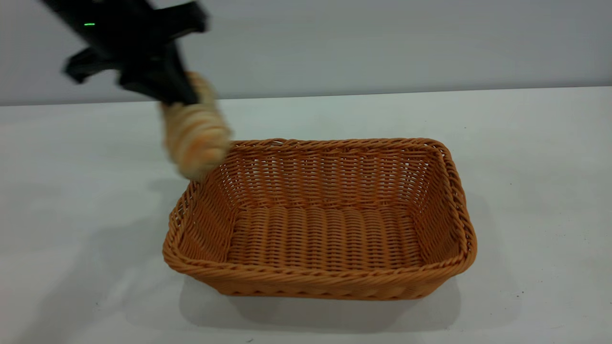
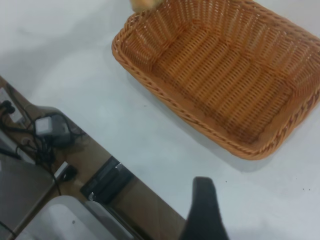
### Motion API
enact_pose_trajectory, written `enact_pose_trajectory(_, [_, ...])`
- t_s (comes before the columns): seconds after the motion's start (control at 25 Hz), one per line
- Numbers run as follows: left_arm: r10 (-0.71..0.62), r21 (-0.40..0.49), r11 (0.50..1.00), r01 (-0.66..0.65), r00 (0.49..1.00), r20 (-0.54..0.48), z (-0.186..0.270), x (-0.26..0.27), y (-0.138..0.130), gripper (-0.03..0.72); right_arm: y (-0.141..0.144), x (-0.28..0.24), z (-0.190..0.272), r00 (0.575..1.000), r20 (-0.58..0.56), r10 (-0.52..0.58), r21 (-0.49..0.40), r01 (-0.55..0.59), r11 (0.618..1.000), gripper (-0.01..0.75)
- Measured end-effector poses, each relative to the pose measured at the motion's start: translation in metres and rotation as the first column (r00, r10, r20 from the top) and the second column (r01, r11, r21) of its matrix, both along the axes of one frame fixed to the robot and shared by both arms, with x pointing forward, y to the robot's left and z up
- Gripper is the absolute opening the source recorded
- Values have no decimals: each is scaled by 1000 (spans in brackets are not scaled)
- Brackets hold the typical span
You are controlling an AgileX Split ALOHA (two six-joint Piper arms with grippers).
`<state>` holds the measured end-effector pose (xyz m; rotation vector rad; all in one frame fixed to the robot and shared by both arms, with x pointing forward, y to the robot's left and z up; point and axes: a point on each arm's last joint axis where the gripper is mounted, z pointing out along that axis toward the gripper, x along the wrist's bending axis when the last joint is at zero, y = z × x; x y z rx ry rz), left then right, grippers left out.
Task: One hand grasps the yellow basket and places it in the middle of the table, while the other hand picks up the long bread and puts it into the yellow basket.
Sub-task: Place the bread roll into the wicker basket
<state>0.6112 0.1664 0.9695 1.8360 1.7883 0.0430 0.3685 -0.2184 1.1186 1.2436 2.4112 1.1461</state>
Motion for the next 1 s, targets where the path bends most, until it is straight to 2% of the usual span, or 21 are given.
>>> enact_pose_trajectory(0.16, [-114, 12, 993, 114, 990, 86, -2, -9, -42, 57, 0, 0, 0, 1000, -1, 1, 1, -1, 1000, 589])
enact_pose_trajectory(0.32, [-148, 27, 989, 146, 982, 120, -18, -11, -65, 57, 0, -2, 1, 1000, 2, 2, 5, -2, 1000, 589])
enact_pose_trajectory(0.56, [-237, 86, 969, 231, 968, 77, -53, -13, -77, 60, -4, -12, 8, 999, 47, 2, 20, -3, 1000, 589])
enact_pose_trajectory(0.64, [-262, 98, 962, 254, 962, 73, -59, -13, -79, 89, -5, -16, 10, 998, 65, 1, 27, -3, 1000, 589])
enact_pose_trajectory(0.76, [-288, 112, 954, 277, 953, 92, -59, -13, -80, 205, -8, -21, 13, 996, 88, 0, 27, -3, 1000, 589])
enact_pose_trajectory(1.0, [-303, 122, 949, 289, 947, 110, -56, -12, -80, 561, -13, -29, 14, 994, 109, 8, -17, -6, 1000, 589])
